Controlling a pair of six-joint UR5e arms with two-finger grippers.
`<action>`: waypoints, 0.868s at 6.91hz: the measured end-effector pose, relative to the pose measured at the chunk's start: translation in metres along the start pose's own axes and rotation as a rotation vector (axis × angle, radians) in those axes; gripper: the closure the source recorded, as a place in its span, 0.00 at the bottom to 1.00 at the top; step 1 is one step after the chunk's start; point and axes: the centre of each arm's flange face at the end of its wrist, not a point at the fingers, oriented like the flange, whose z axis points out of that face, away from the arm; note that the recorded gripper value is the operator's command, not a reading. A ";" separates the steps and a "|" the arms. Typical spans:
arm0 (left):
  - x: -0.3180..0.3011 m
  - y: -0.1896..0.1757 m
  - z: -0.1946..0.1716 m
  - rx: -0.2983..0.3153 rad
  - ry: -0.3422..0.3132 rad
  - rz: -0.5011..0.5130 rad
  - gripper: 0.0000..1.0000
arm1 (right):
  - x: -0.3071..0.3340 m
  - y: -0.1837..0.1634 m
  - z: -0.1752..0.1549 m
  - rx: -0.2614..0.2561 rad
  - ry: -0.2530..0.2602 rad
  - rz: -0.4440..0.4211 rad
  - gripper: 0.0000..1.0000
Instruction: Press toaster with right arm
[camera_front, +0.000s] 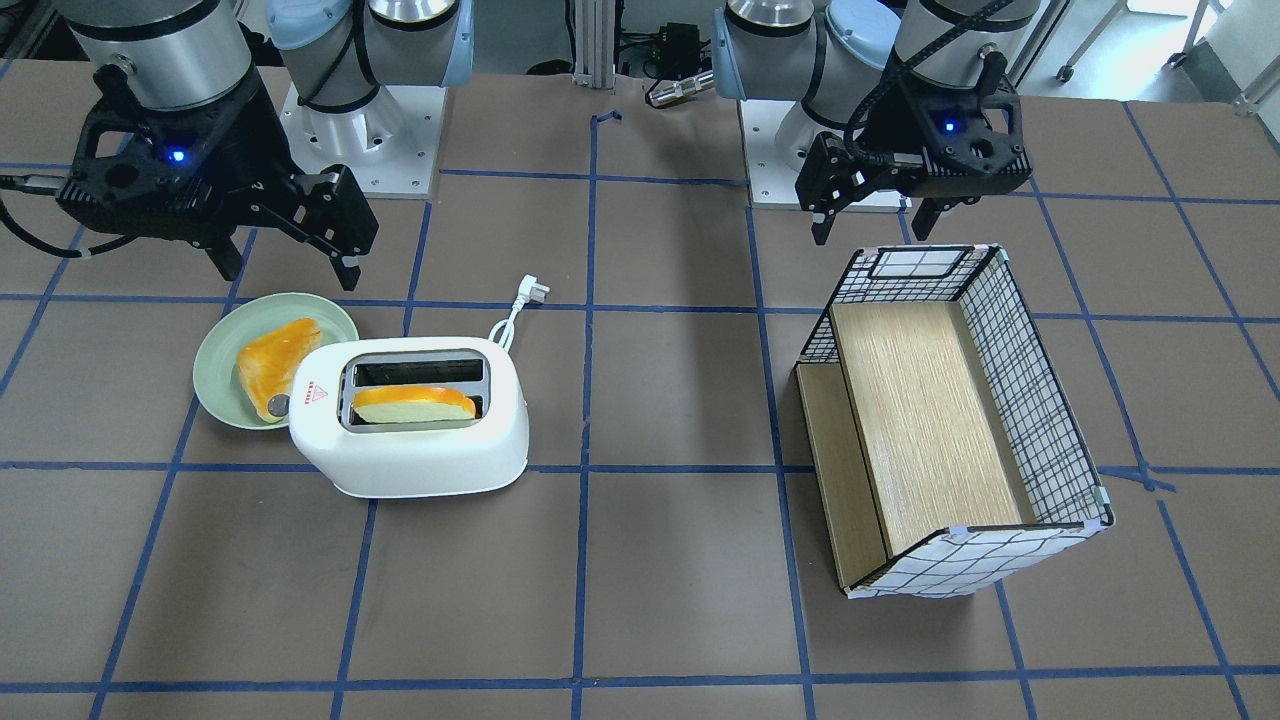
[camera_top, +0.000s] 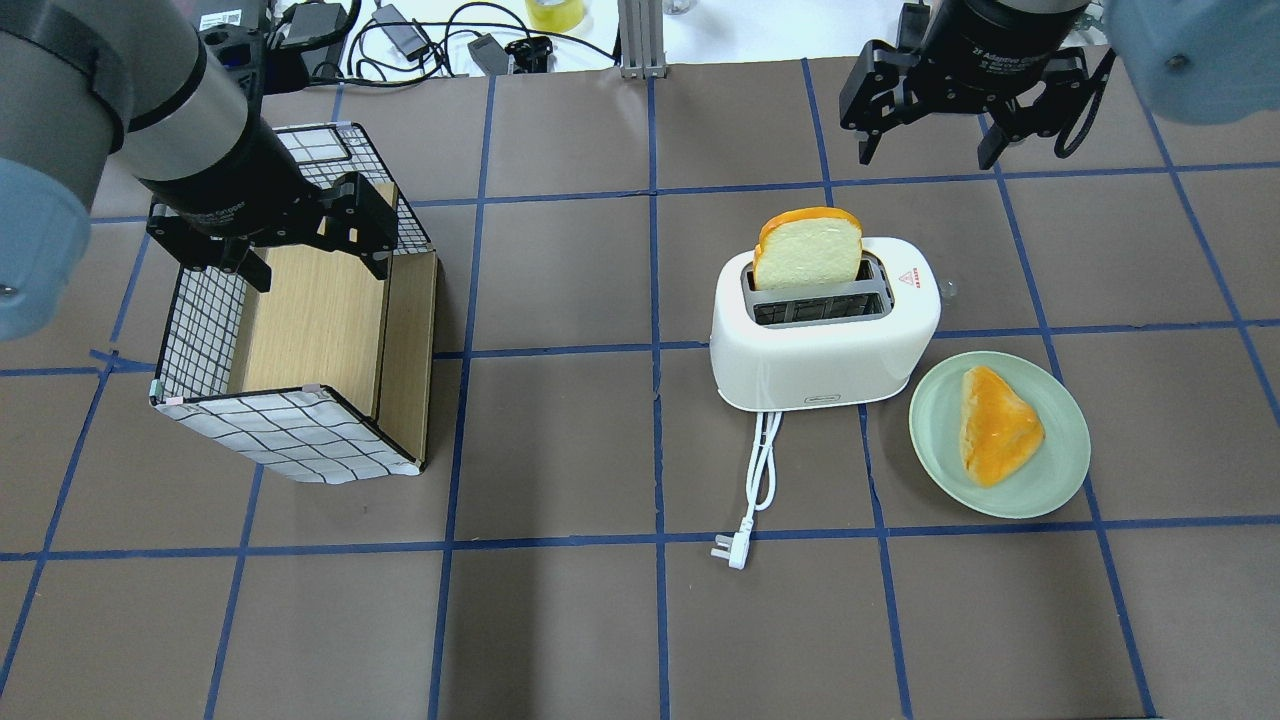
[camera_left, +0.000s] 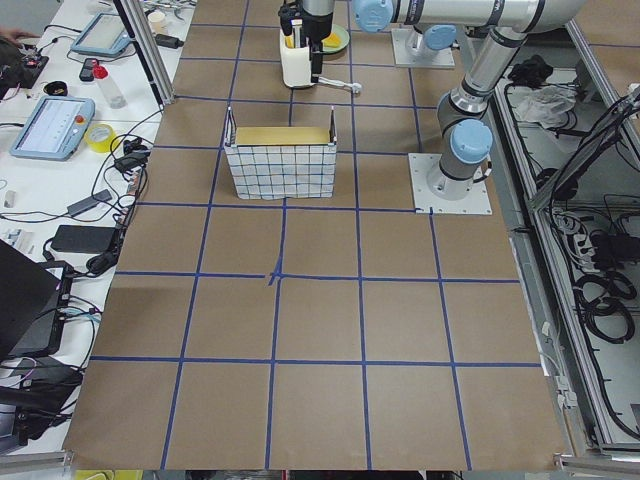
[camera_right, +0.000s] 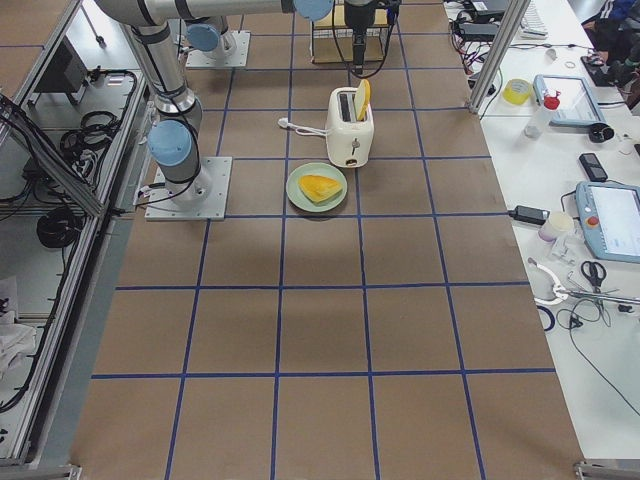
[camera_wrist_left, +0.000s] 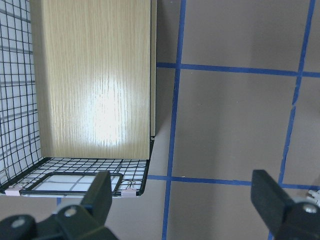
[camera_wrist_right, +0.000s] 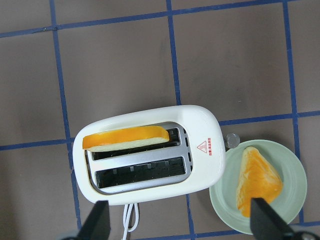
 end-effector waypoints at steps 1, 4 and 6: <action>0.000 0.000 0.000 0.000 0.000 0.000 0.00 | 0.000 0.000 0.000 0.001 0.000 0.000 0.00; 0.000 0.000 0.000 0.000 0.001 0.000 0.00 | 0.000 -0.002 0.000 0.001 0.000 0.000 0.75; 0.000 0.000 0.000 0.000 0.000 -0.001 0.00 | 0.000 -0.003 0.000 -0.011 -0.008 0.010 1.00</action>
